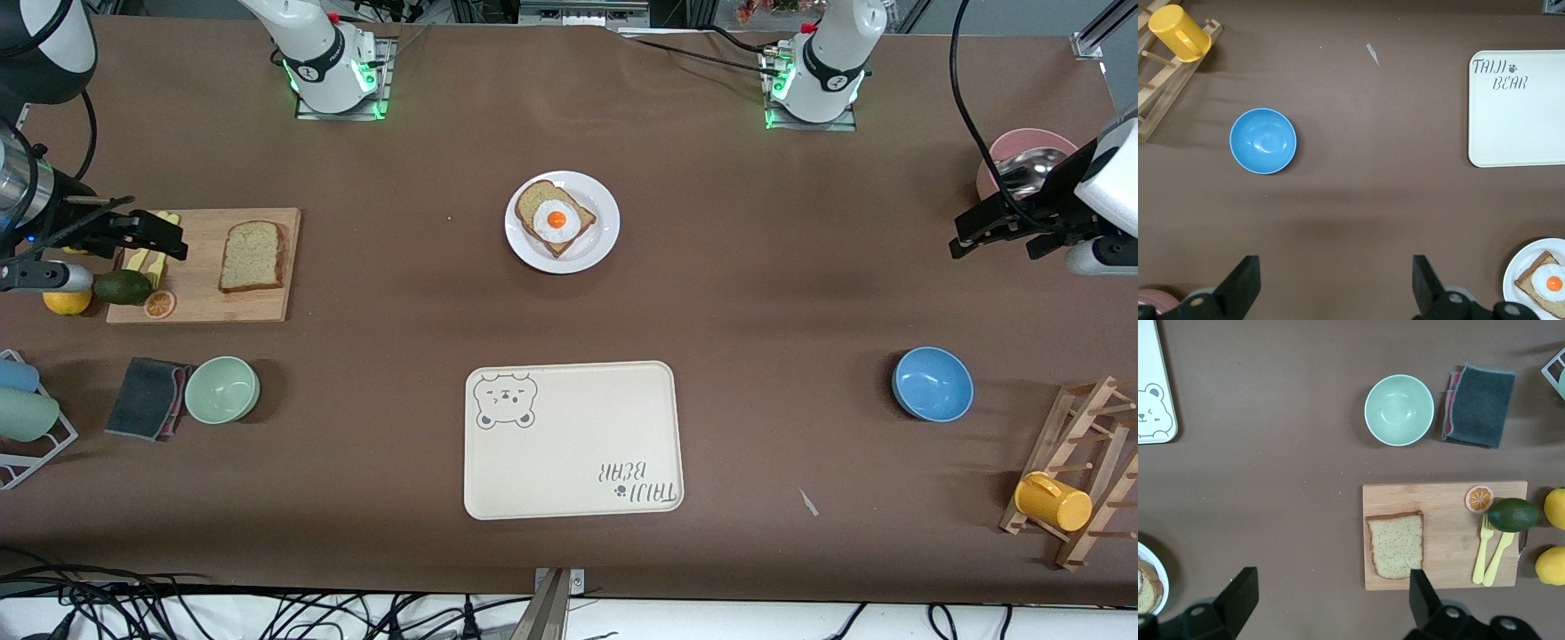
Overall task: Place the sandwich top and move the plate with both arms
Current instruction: 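Move the right gripper toward the bread slice on the wooden board, then lower the right gripper onto the edge of the bread slice, then grasp the bread slice with the right gripper and lift it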
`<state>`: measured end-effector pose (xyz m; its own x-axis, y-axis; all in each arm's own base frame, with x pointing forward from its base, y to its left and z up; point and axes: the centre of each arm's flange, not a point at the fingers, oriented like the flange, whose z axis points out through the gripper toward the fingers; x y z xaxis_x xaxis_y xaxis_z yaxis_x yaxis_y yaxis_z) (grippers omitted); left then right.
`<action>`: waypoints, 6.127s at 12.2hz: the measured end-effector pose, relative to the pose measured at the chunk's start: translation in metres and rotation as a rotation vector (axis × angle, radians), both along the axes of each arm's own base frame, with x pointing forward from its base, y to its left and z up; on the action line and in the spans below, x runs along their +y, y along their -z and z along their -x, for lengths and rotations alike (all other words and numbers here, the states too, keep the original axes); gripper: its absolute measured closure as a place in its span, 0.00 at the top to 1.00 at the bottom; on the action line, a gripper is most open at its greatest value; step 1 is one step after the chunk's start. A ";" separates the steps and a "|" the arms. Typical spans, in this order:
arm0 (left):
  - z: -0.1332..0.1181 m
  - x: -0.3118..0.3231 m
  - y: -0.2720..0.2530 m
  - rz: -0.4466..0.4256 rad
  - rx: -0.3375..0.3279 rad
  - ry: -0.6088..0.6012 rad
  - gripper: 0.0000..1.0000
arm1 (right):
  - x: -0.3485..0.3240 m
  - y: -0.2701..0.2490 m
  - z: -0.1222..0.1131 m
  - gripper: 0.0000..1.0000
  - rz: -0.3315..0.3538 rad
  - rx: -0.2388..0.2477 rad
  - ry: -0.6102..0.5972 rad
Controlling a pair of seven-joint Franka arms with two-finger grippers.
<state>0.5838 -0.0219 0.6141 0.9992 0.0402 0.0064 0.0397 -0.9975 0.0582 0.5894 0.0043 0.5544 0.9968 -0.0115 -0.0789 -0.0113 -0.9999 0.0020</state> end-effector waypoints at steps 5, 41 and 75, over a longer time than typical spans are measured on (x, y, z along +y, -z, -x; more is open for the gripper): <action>0.000 0.000 0.000 0.000 0.000 0.000 1.00 | 0.002 0.000 0.000 1.00 0.000 -0.003 -0.003; 0.005 -0.005 0.022 -0.009 0.119 0.016 1.00 | 0.003 0.271 0.119 0.89 0.047 -0.054 -0.020; 0.001 -0.012 0.030 -0.063 0.131 -0.006 1.00 | -0.023 0.355 0.123 0.30 0.175 0.014 -0.099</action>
